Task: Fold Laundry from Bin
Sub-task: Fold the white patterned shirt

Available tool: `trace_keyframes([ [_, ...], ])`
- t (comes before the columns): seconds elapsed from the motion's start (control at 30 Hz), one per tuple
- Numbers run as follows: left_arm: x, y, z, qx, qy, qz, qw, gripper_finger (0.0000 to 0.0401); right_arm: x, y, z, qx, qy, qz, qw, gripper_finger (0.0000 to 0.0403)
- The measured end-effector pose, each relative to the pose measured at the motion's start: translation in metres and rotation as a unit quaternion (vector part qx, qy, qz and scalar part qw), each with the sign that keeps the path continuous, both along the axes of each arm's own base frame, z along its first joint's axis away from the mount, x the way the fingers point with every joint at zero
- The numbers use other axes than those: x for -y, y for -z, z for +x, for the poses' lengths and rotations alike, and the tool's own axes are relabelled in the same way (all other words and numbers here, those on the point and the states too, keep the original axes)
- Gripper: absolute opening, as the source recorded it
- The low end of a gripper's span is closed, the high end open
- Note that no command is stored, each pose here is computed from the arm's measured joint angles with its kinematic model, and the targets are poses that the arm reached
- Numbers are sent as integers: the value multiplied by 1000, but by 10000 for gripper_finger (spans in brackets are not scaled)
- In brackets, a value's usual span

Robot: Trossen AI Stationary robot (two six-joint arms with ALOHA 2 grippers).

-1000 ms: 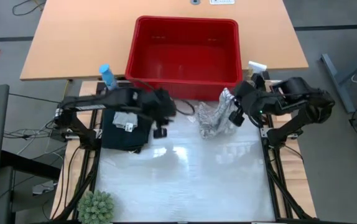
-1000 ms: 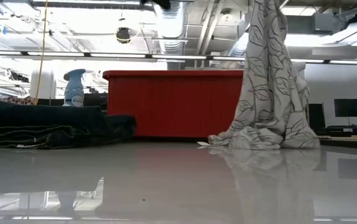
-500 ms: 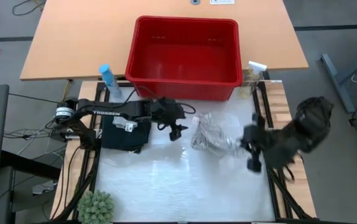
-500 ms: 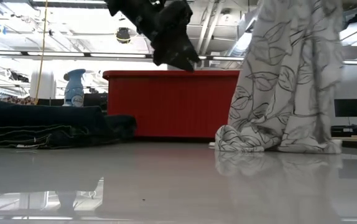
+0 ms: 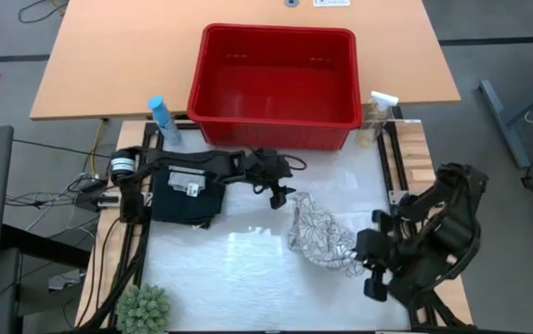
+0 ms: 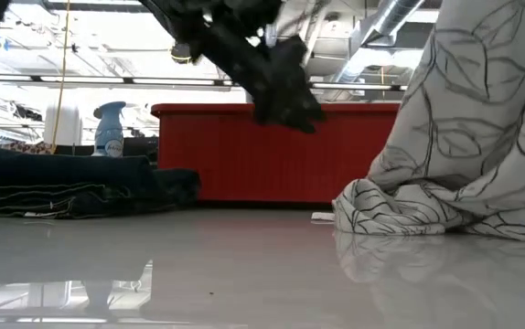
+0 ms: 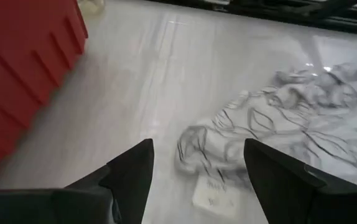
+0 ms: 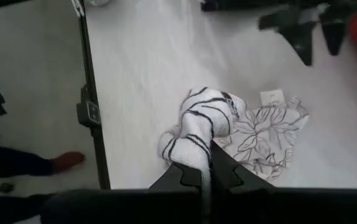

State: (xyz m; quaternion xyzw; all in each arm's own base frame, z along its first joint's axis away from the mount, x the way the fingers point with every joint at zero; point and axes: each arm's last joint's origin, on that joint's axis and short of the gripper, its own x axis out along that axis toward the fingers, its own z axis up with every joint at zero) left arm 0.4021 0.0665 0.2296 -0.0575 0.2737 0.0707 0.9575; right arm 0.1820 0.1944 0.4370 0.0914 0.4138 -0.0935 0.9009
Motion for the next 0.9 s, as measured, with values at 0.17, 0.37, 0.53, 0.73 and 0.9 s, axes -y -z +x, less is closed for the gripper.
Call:
trace_keyframes([
  [0.17,-4,29,27,-19,6,-5,1000,239,-13,14,13,-32,2,6,999,21],
  [0.37,-9,65,56,-73,15,-10,997,239,-20,14,10,-26,18,43,999,21],
  [0.53,-6,83,80,-127,60,2,990,239,-25,14,4,-24,25,59,998,21],
  [0.73,-1,90,100,-180,114,-11,977,222,-26,13,4,-21,26,64,997,21],
  [0.9,-1,79,98,-220,131,-45,966,122,-25,14,3,-26,25,54,998,21],
])
